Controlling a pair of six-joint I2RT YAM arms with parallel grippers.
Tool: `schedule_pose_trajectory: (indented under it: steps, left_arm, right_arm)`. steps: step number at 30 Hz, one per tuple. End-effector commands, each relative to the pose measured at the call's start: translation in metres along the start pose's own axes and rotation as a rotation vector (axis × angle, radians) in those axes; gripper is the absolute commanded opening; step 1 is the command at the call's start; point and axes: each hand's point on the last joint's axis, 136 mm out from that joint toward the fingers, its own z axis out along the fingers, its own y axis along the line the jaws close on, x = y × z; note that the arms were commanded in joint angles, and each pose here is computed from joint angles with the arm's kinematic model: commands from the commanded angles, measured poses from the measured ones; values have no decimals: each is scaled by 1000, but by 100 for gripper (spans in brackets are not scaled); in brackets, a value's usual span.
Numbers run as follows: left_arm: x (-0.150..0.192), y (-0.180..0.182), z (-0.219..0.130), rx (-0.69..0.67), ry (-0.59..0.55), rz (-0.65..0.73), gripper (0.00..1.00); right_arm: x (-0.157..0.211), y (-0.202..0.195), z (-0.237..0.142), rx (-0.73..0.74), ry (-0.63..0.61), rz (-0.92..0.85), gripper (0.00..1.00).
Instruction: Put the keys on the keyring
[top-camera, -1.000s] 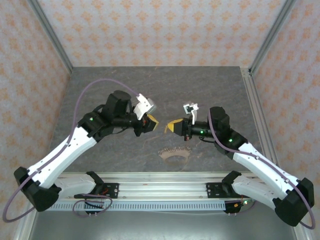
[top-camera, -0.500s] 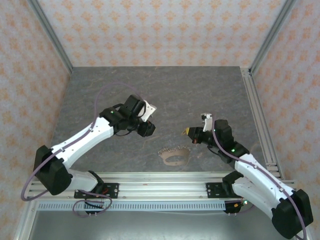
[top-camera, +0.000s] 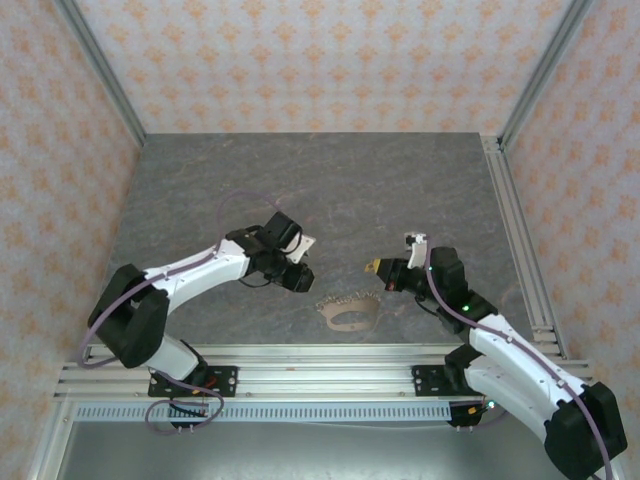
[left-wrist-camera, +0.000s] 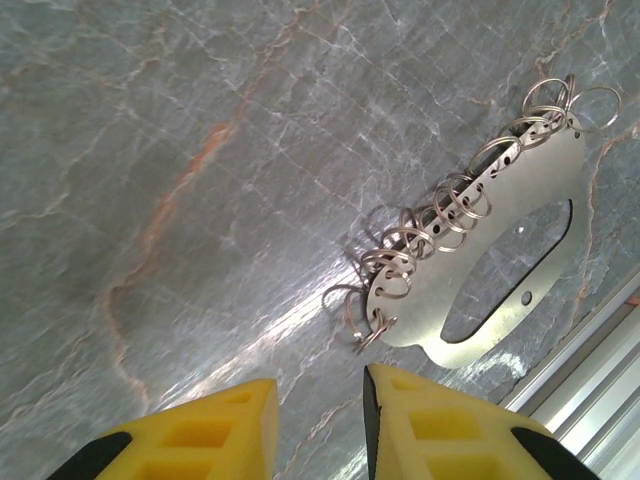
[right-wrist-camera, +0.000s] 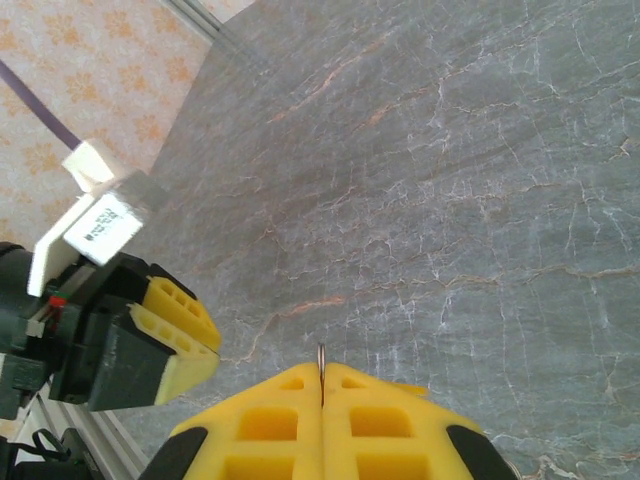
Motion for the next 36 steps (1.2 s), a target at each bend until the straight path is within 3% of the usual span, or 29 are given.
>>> schedule_pose_trajectory:
  steps: [1,16,36]
  left_arm:
    - [-1,-11,10,62,-7,16,30]
    - [23,-25,57,114,59,40,28]
    - [38,-29,52,118,58,29,27]
  right_arm:
    - [-14,6,0,-10,-49,-42,0]
    - [-12,8,-1,-25,-35,-56,0]
    - [-13,12,-1,-45,-39,-71,0]
